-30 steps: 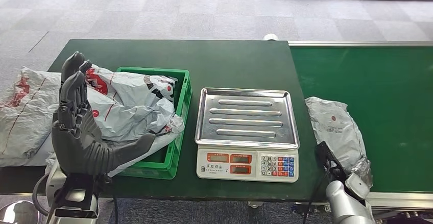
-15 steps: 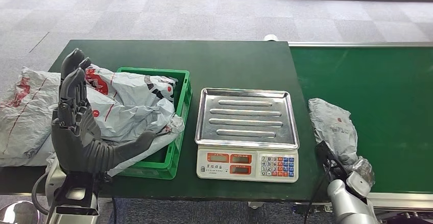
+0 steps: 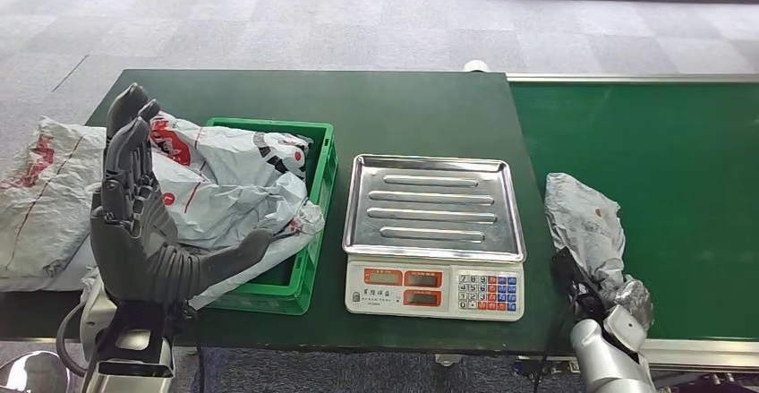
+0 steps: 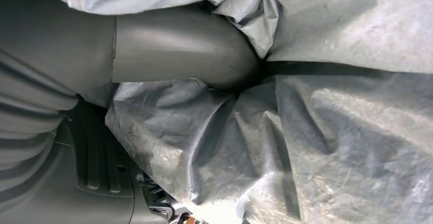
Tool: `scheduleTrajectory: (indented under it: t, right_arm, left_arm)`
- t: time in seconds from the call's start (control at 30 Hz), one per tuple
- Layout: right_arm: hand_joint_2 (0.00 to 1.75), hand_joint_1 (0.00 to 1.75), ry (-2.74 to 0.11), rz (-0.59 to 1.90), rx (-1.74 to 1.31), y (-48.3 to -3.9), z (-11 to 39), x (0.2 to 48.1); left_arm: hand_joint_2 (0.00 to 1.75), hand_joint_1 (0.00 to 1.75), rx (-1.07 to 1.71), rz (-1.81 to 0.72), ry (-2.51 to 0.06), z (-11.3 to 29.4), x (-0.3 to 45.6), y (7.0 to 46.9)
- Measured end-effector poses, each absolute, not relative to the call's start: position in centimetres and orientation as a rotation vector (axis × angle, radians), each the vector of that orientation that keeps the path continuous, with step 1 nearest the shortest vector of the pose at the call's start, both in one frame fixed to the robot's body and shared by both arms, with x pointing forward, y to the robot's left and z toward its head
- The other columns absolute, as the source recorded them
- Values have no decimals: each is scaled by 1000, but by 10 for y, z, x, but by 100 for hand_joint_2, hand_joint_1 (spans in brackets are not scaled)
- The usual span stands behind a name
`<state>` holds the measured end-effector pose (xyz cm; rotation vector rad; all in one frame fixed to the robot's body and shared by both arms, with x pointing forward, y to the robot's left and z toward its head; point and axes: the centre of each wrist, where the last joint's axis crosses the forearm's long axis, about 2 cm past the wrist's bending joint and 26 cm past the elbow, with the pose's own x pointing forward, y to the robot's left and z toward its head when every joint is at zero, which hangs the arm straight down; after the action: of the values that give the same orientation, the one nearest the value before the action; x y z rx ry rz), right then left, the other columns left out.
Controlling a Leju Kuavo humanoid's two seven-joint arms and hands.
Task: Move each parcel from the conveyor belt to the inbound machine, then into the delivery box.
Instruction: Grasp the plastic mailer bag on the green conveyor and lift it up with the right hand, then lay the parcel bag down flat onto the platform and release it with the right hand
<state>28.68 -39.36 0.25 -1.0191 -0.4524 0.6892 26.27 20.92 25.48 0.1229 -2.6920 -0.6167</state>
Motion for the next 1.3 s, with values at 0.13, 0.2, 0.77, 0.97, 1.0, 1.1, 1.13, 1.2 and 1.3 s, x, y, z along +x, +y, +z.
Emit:
scheduleTrajectory:
  t: [0.13,0.2,0.77,0.97,1.0,1.1,1.13,1.2,1.3]
  right_arm:
    - [175,175,-564,598,-1187,-394,11,276]
    - [175,175,-668,548,-1298,-391,32,275]
    - [175,175,-1252,343,-1675,-336,180,265]
    - [175,175,-1396,558,-1389,-304,178,282]
    - [175,175,-1414,605,-1344,-292,176,287]
    - [175,175,-1454,741,-1215,-252,166,302]
    - [175,175,-1463,783,-1176,-239,161,304]
    - [175,175,-1477,853,-1108,-218,149,305]
    - [175,175,-1479,927,-1041,-200,133,302]
  left_arm:
    - [175,0,150,-618,-2688,254,260,210]
    - [175,0,172,-619,-2688,253,257,211]
    - [175,0,203,-586,-2702,247,249,212]
    - [175,0,205,-579,-2715,243,248,212]
    - [175,0,202,-580,-2718,243,248,212]
    - [175,0,195,-582,-2723,244,251,212]
    - [175,0,192,-582,-2723,244,252,212]
    - [175,0,187,-582,-2719,243,253,212]
    - [175,0,180,-583,-2711,240,254,214]
